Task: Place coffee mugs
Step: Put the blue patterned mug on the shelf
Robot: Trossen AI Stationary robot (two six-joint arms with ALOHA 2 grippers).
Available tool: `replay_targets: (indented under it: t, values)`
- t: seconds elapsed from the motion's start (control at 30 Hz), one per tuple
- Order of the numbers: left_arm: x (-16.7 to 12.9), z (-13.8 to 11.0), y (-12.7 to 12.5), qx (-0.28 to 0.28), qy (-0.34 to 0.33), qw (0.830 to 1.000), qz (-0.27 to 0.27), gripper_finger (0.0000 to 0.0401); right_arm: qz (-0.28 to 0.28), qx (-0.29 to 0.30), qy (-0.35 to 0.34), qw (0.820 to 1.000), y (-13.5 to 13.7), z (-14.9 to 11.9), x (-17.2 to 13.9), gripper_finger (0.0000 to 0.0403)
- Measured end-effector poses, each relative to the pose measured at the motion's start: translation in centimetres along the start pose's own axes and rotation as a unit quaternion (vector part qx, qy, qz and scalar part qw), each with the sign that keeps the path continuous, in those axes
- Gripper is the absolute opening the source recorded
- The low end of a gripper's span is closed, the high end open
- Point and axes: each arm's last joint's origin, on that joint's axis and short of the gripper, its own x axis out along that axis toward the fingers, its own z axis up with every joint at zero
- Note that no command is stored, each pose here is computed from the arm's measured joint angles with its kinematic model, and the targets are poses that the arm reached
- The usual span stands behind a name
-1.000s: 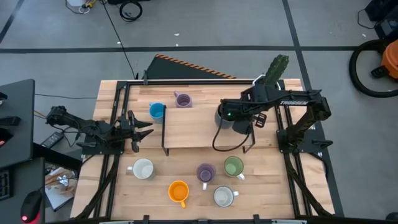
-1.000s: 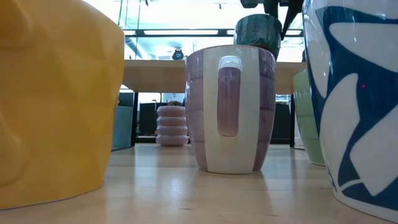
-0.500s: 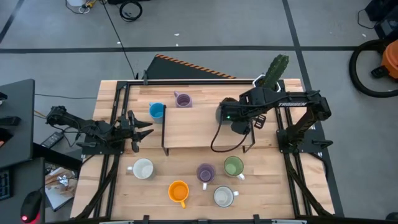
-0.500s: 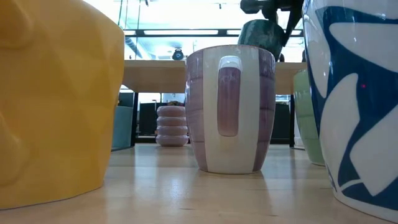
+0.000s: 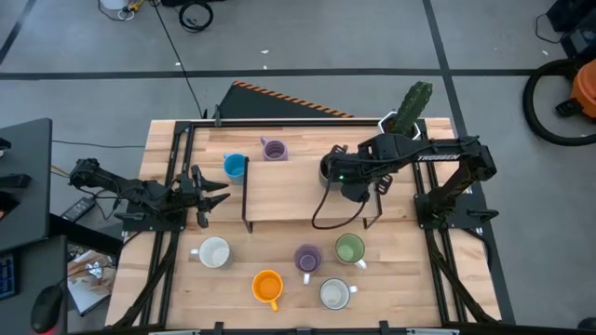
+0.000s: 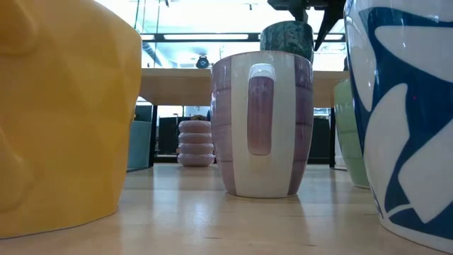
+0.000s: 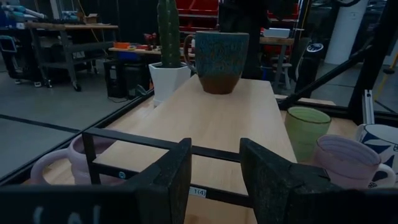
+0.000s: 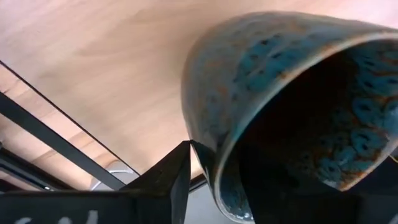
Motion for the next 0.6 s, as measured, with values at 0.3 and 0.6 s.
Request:
replay_targets:
  t: [0.3,0.6]
  values:
    - [0.0,0.0,0.0,0.0,0.0,1.0,0.0,0.0141,-0.028,0.038,-0.009,0.999,0.3,0.2,-0.9,0.0156]
    - [0.0,0.0,0.0,0.0,0.0,1.0,0.0,0.0141,-0.07,0.162,-0.056,0.983,1.0,-0.7,-3.2,0.0156]
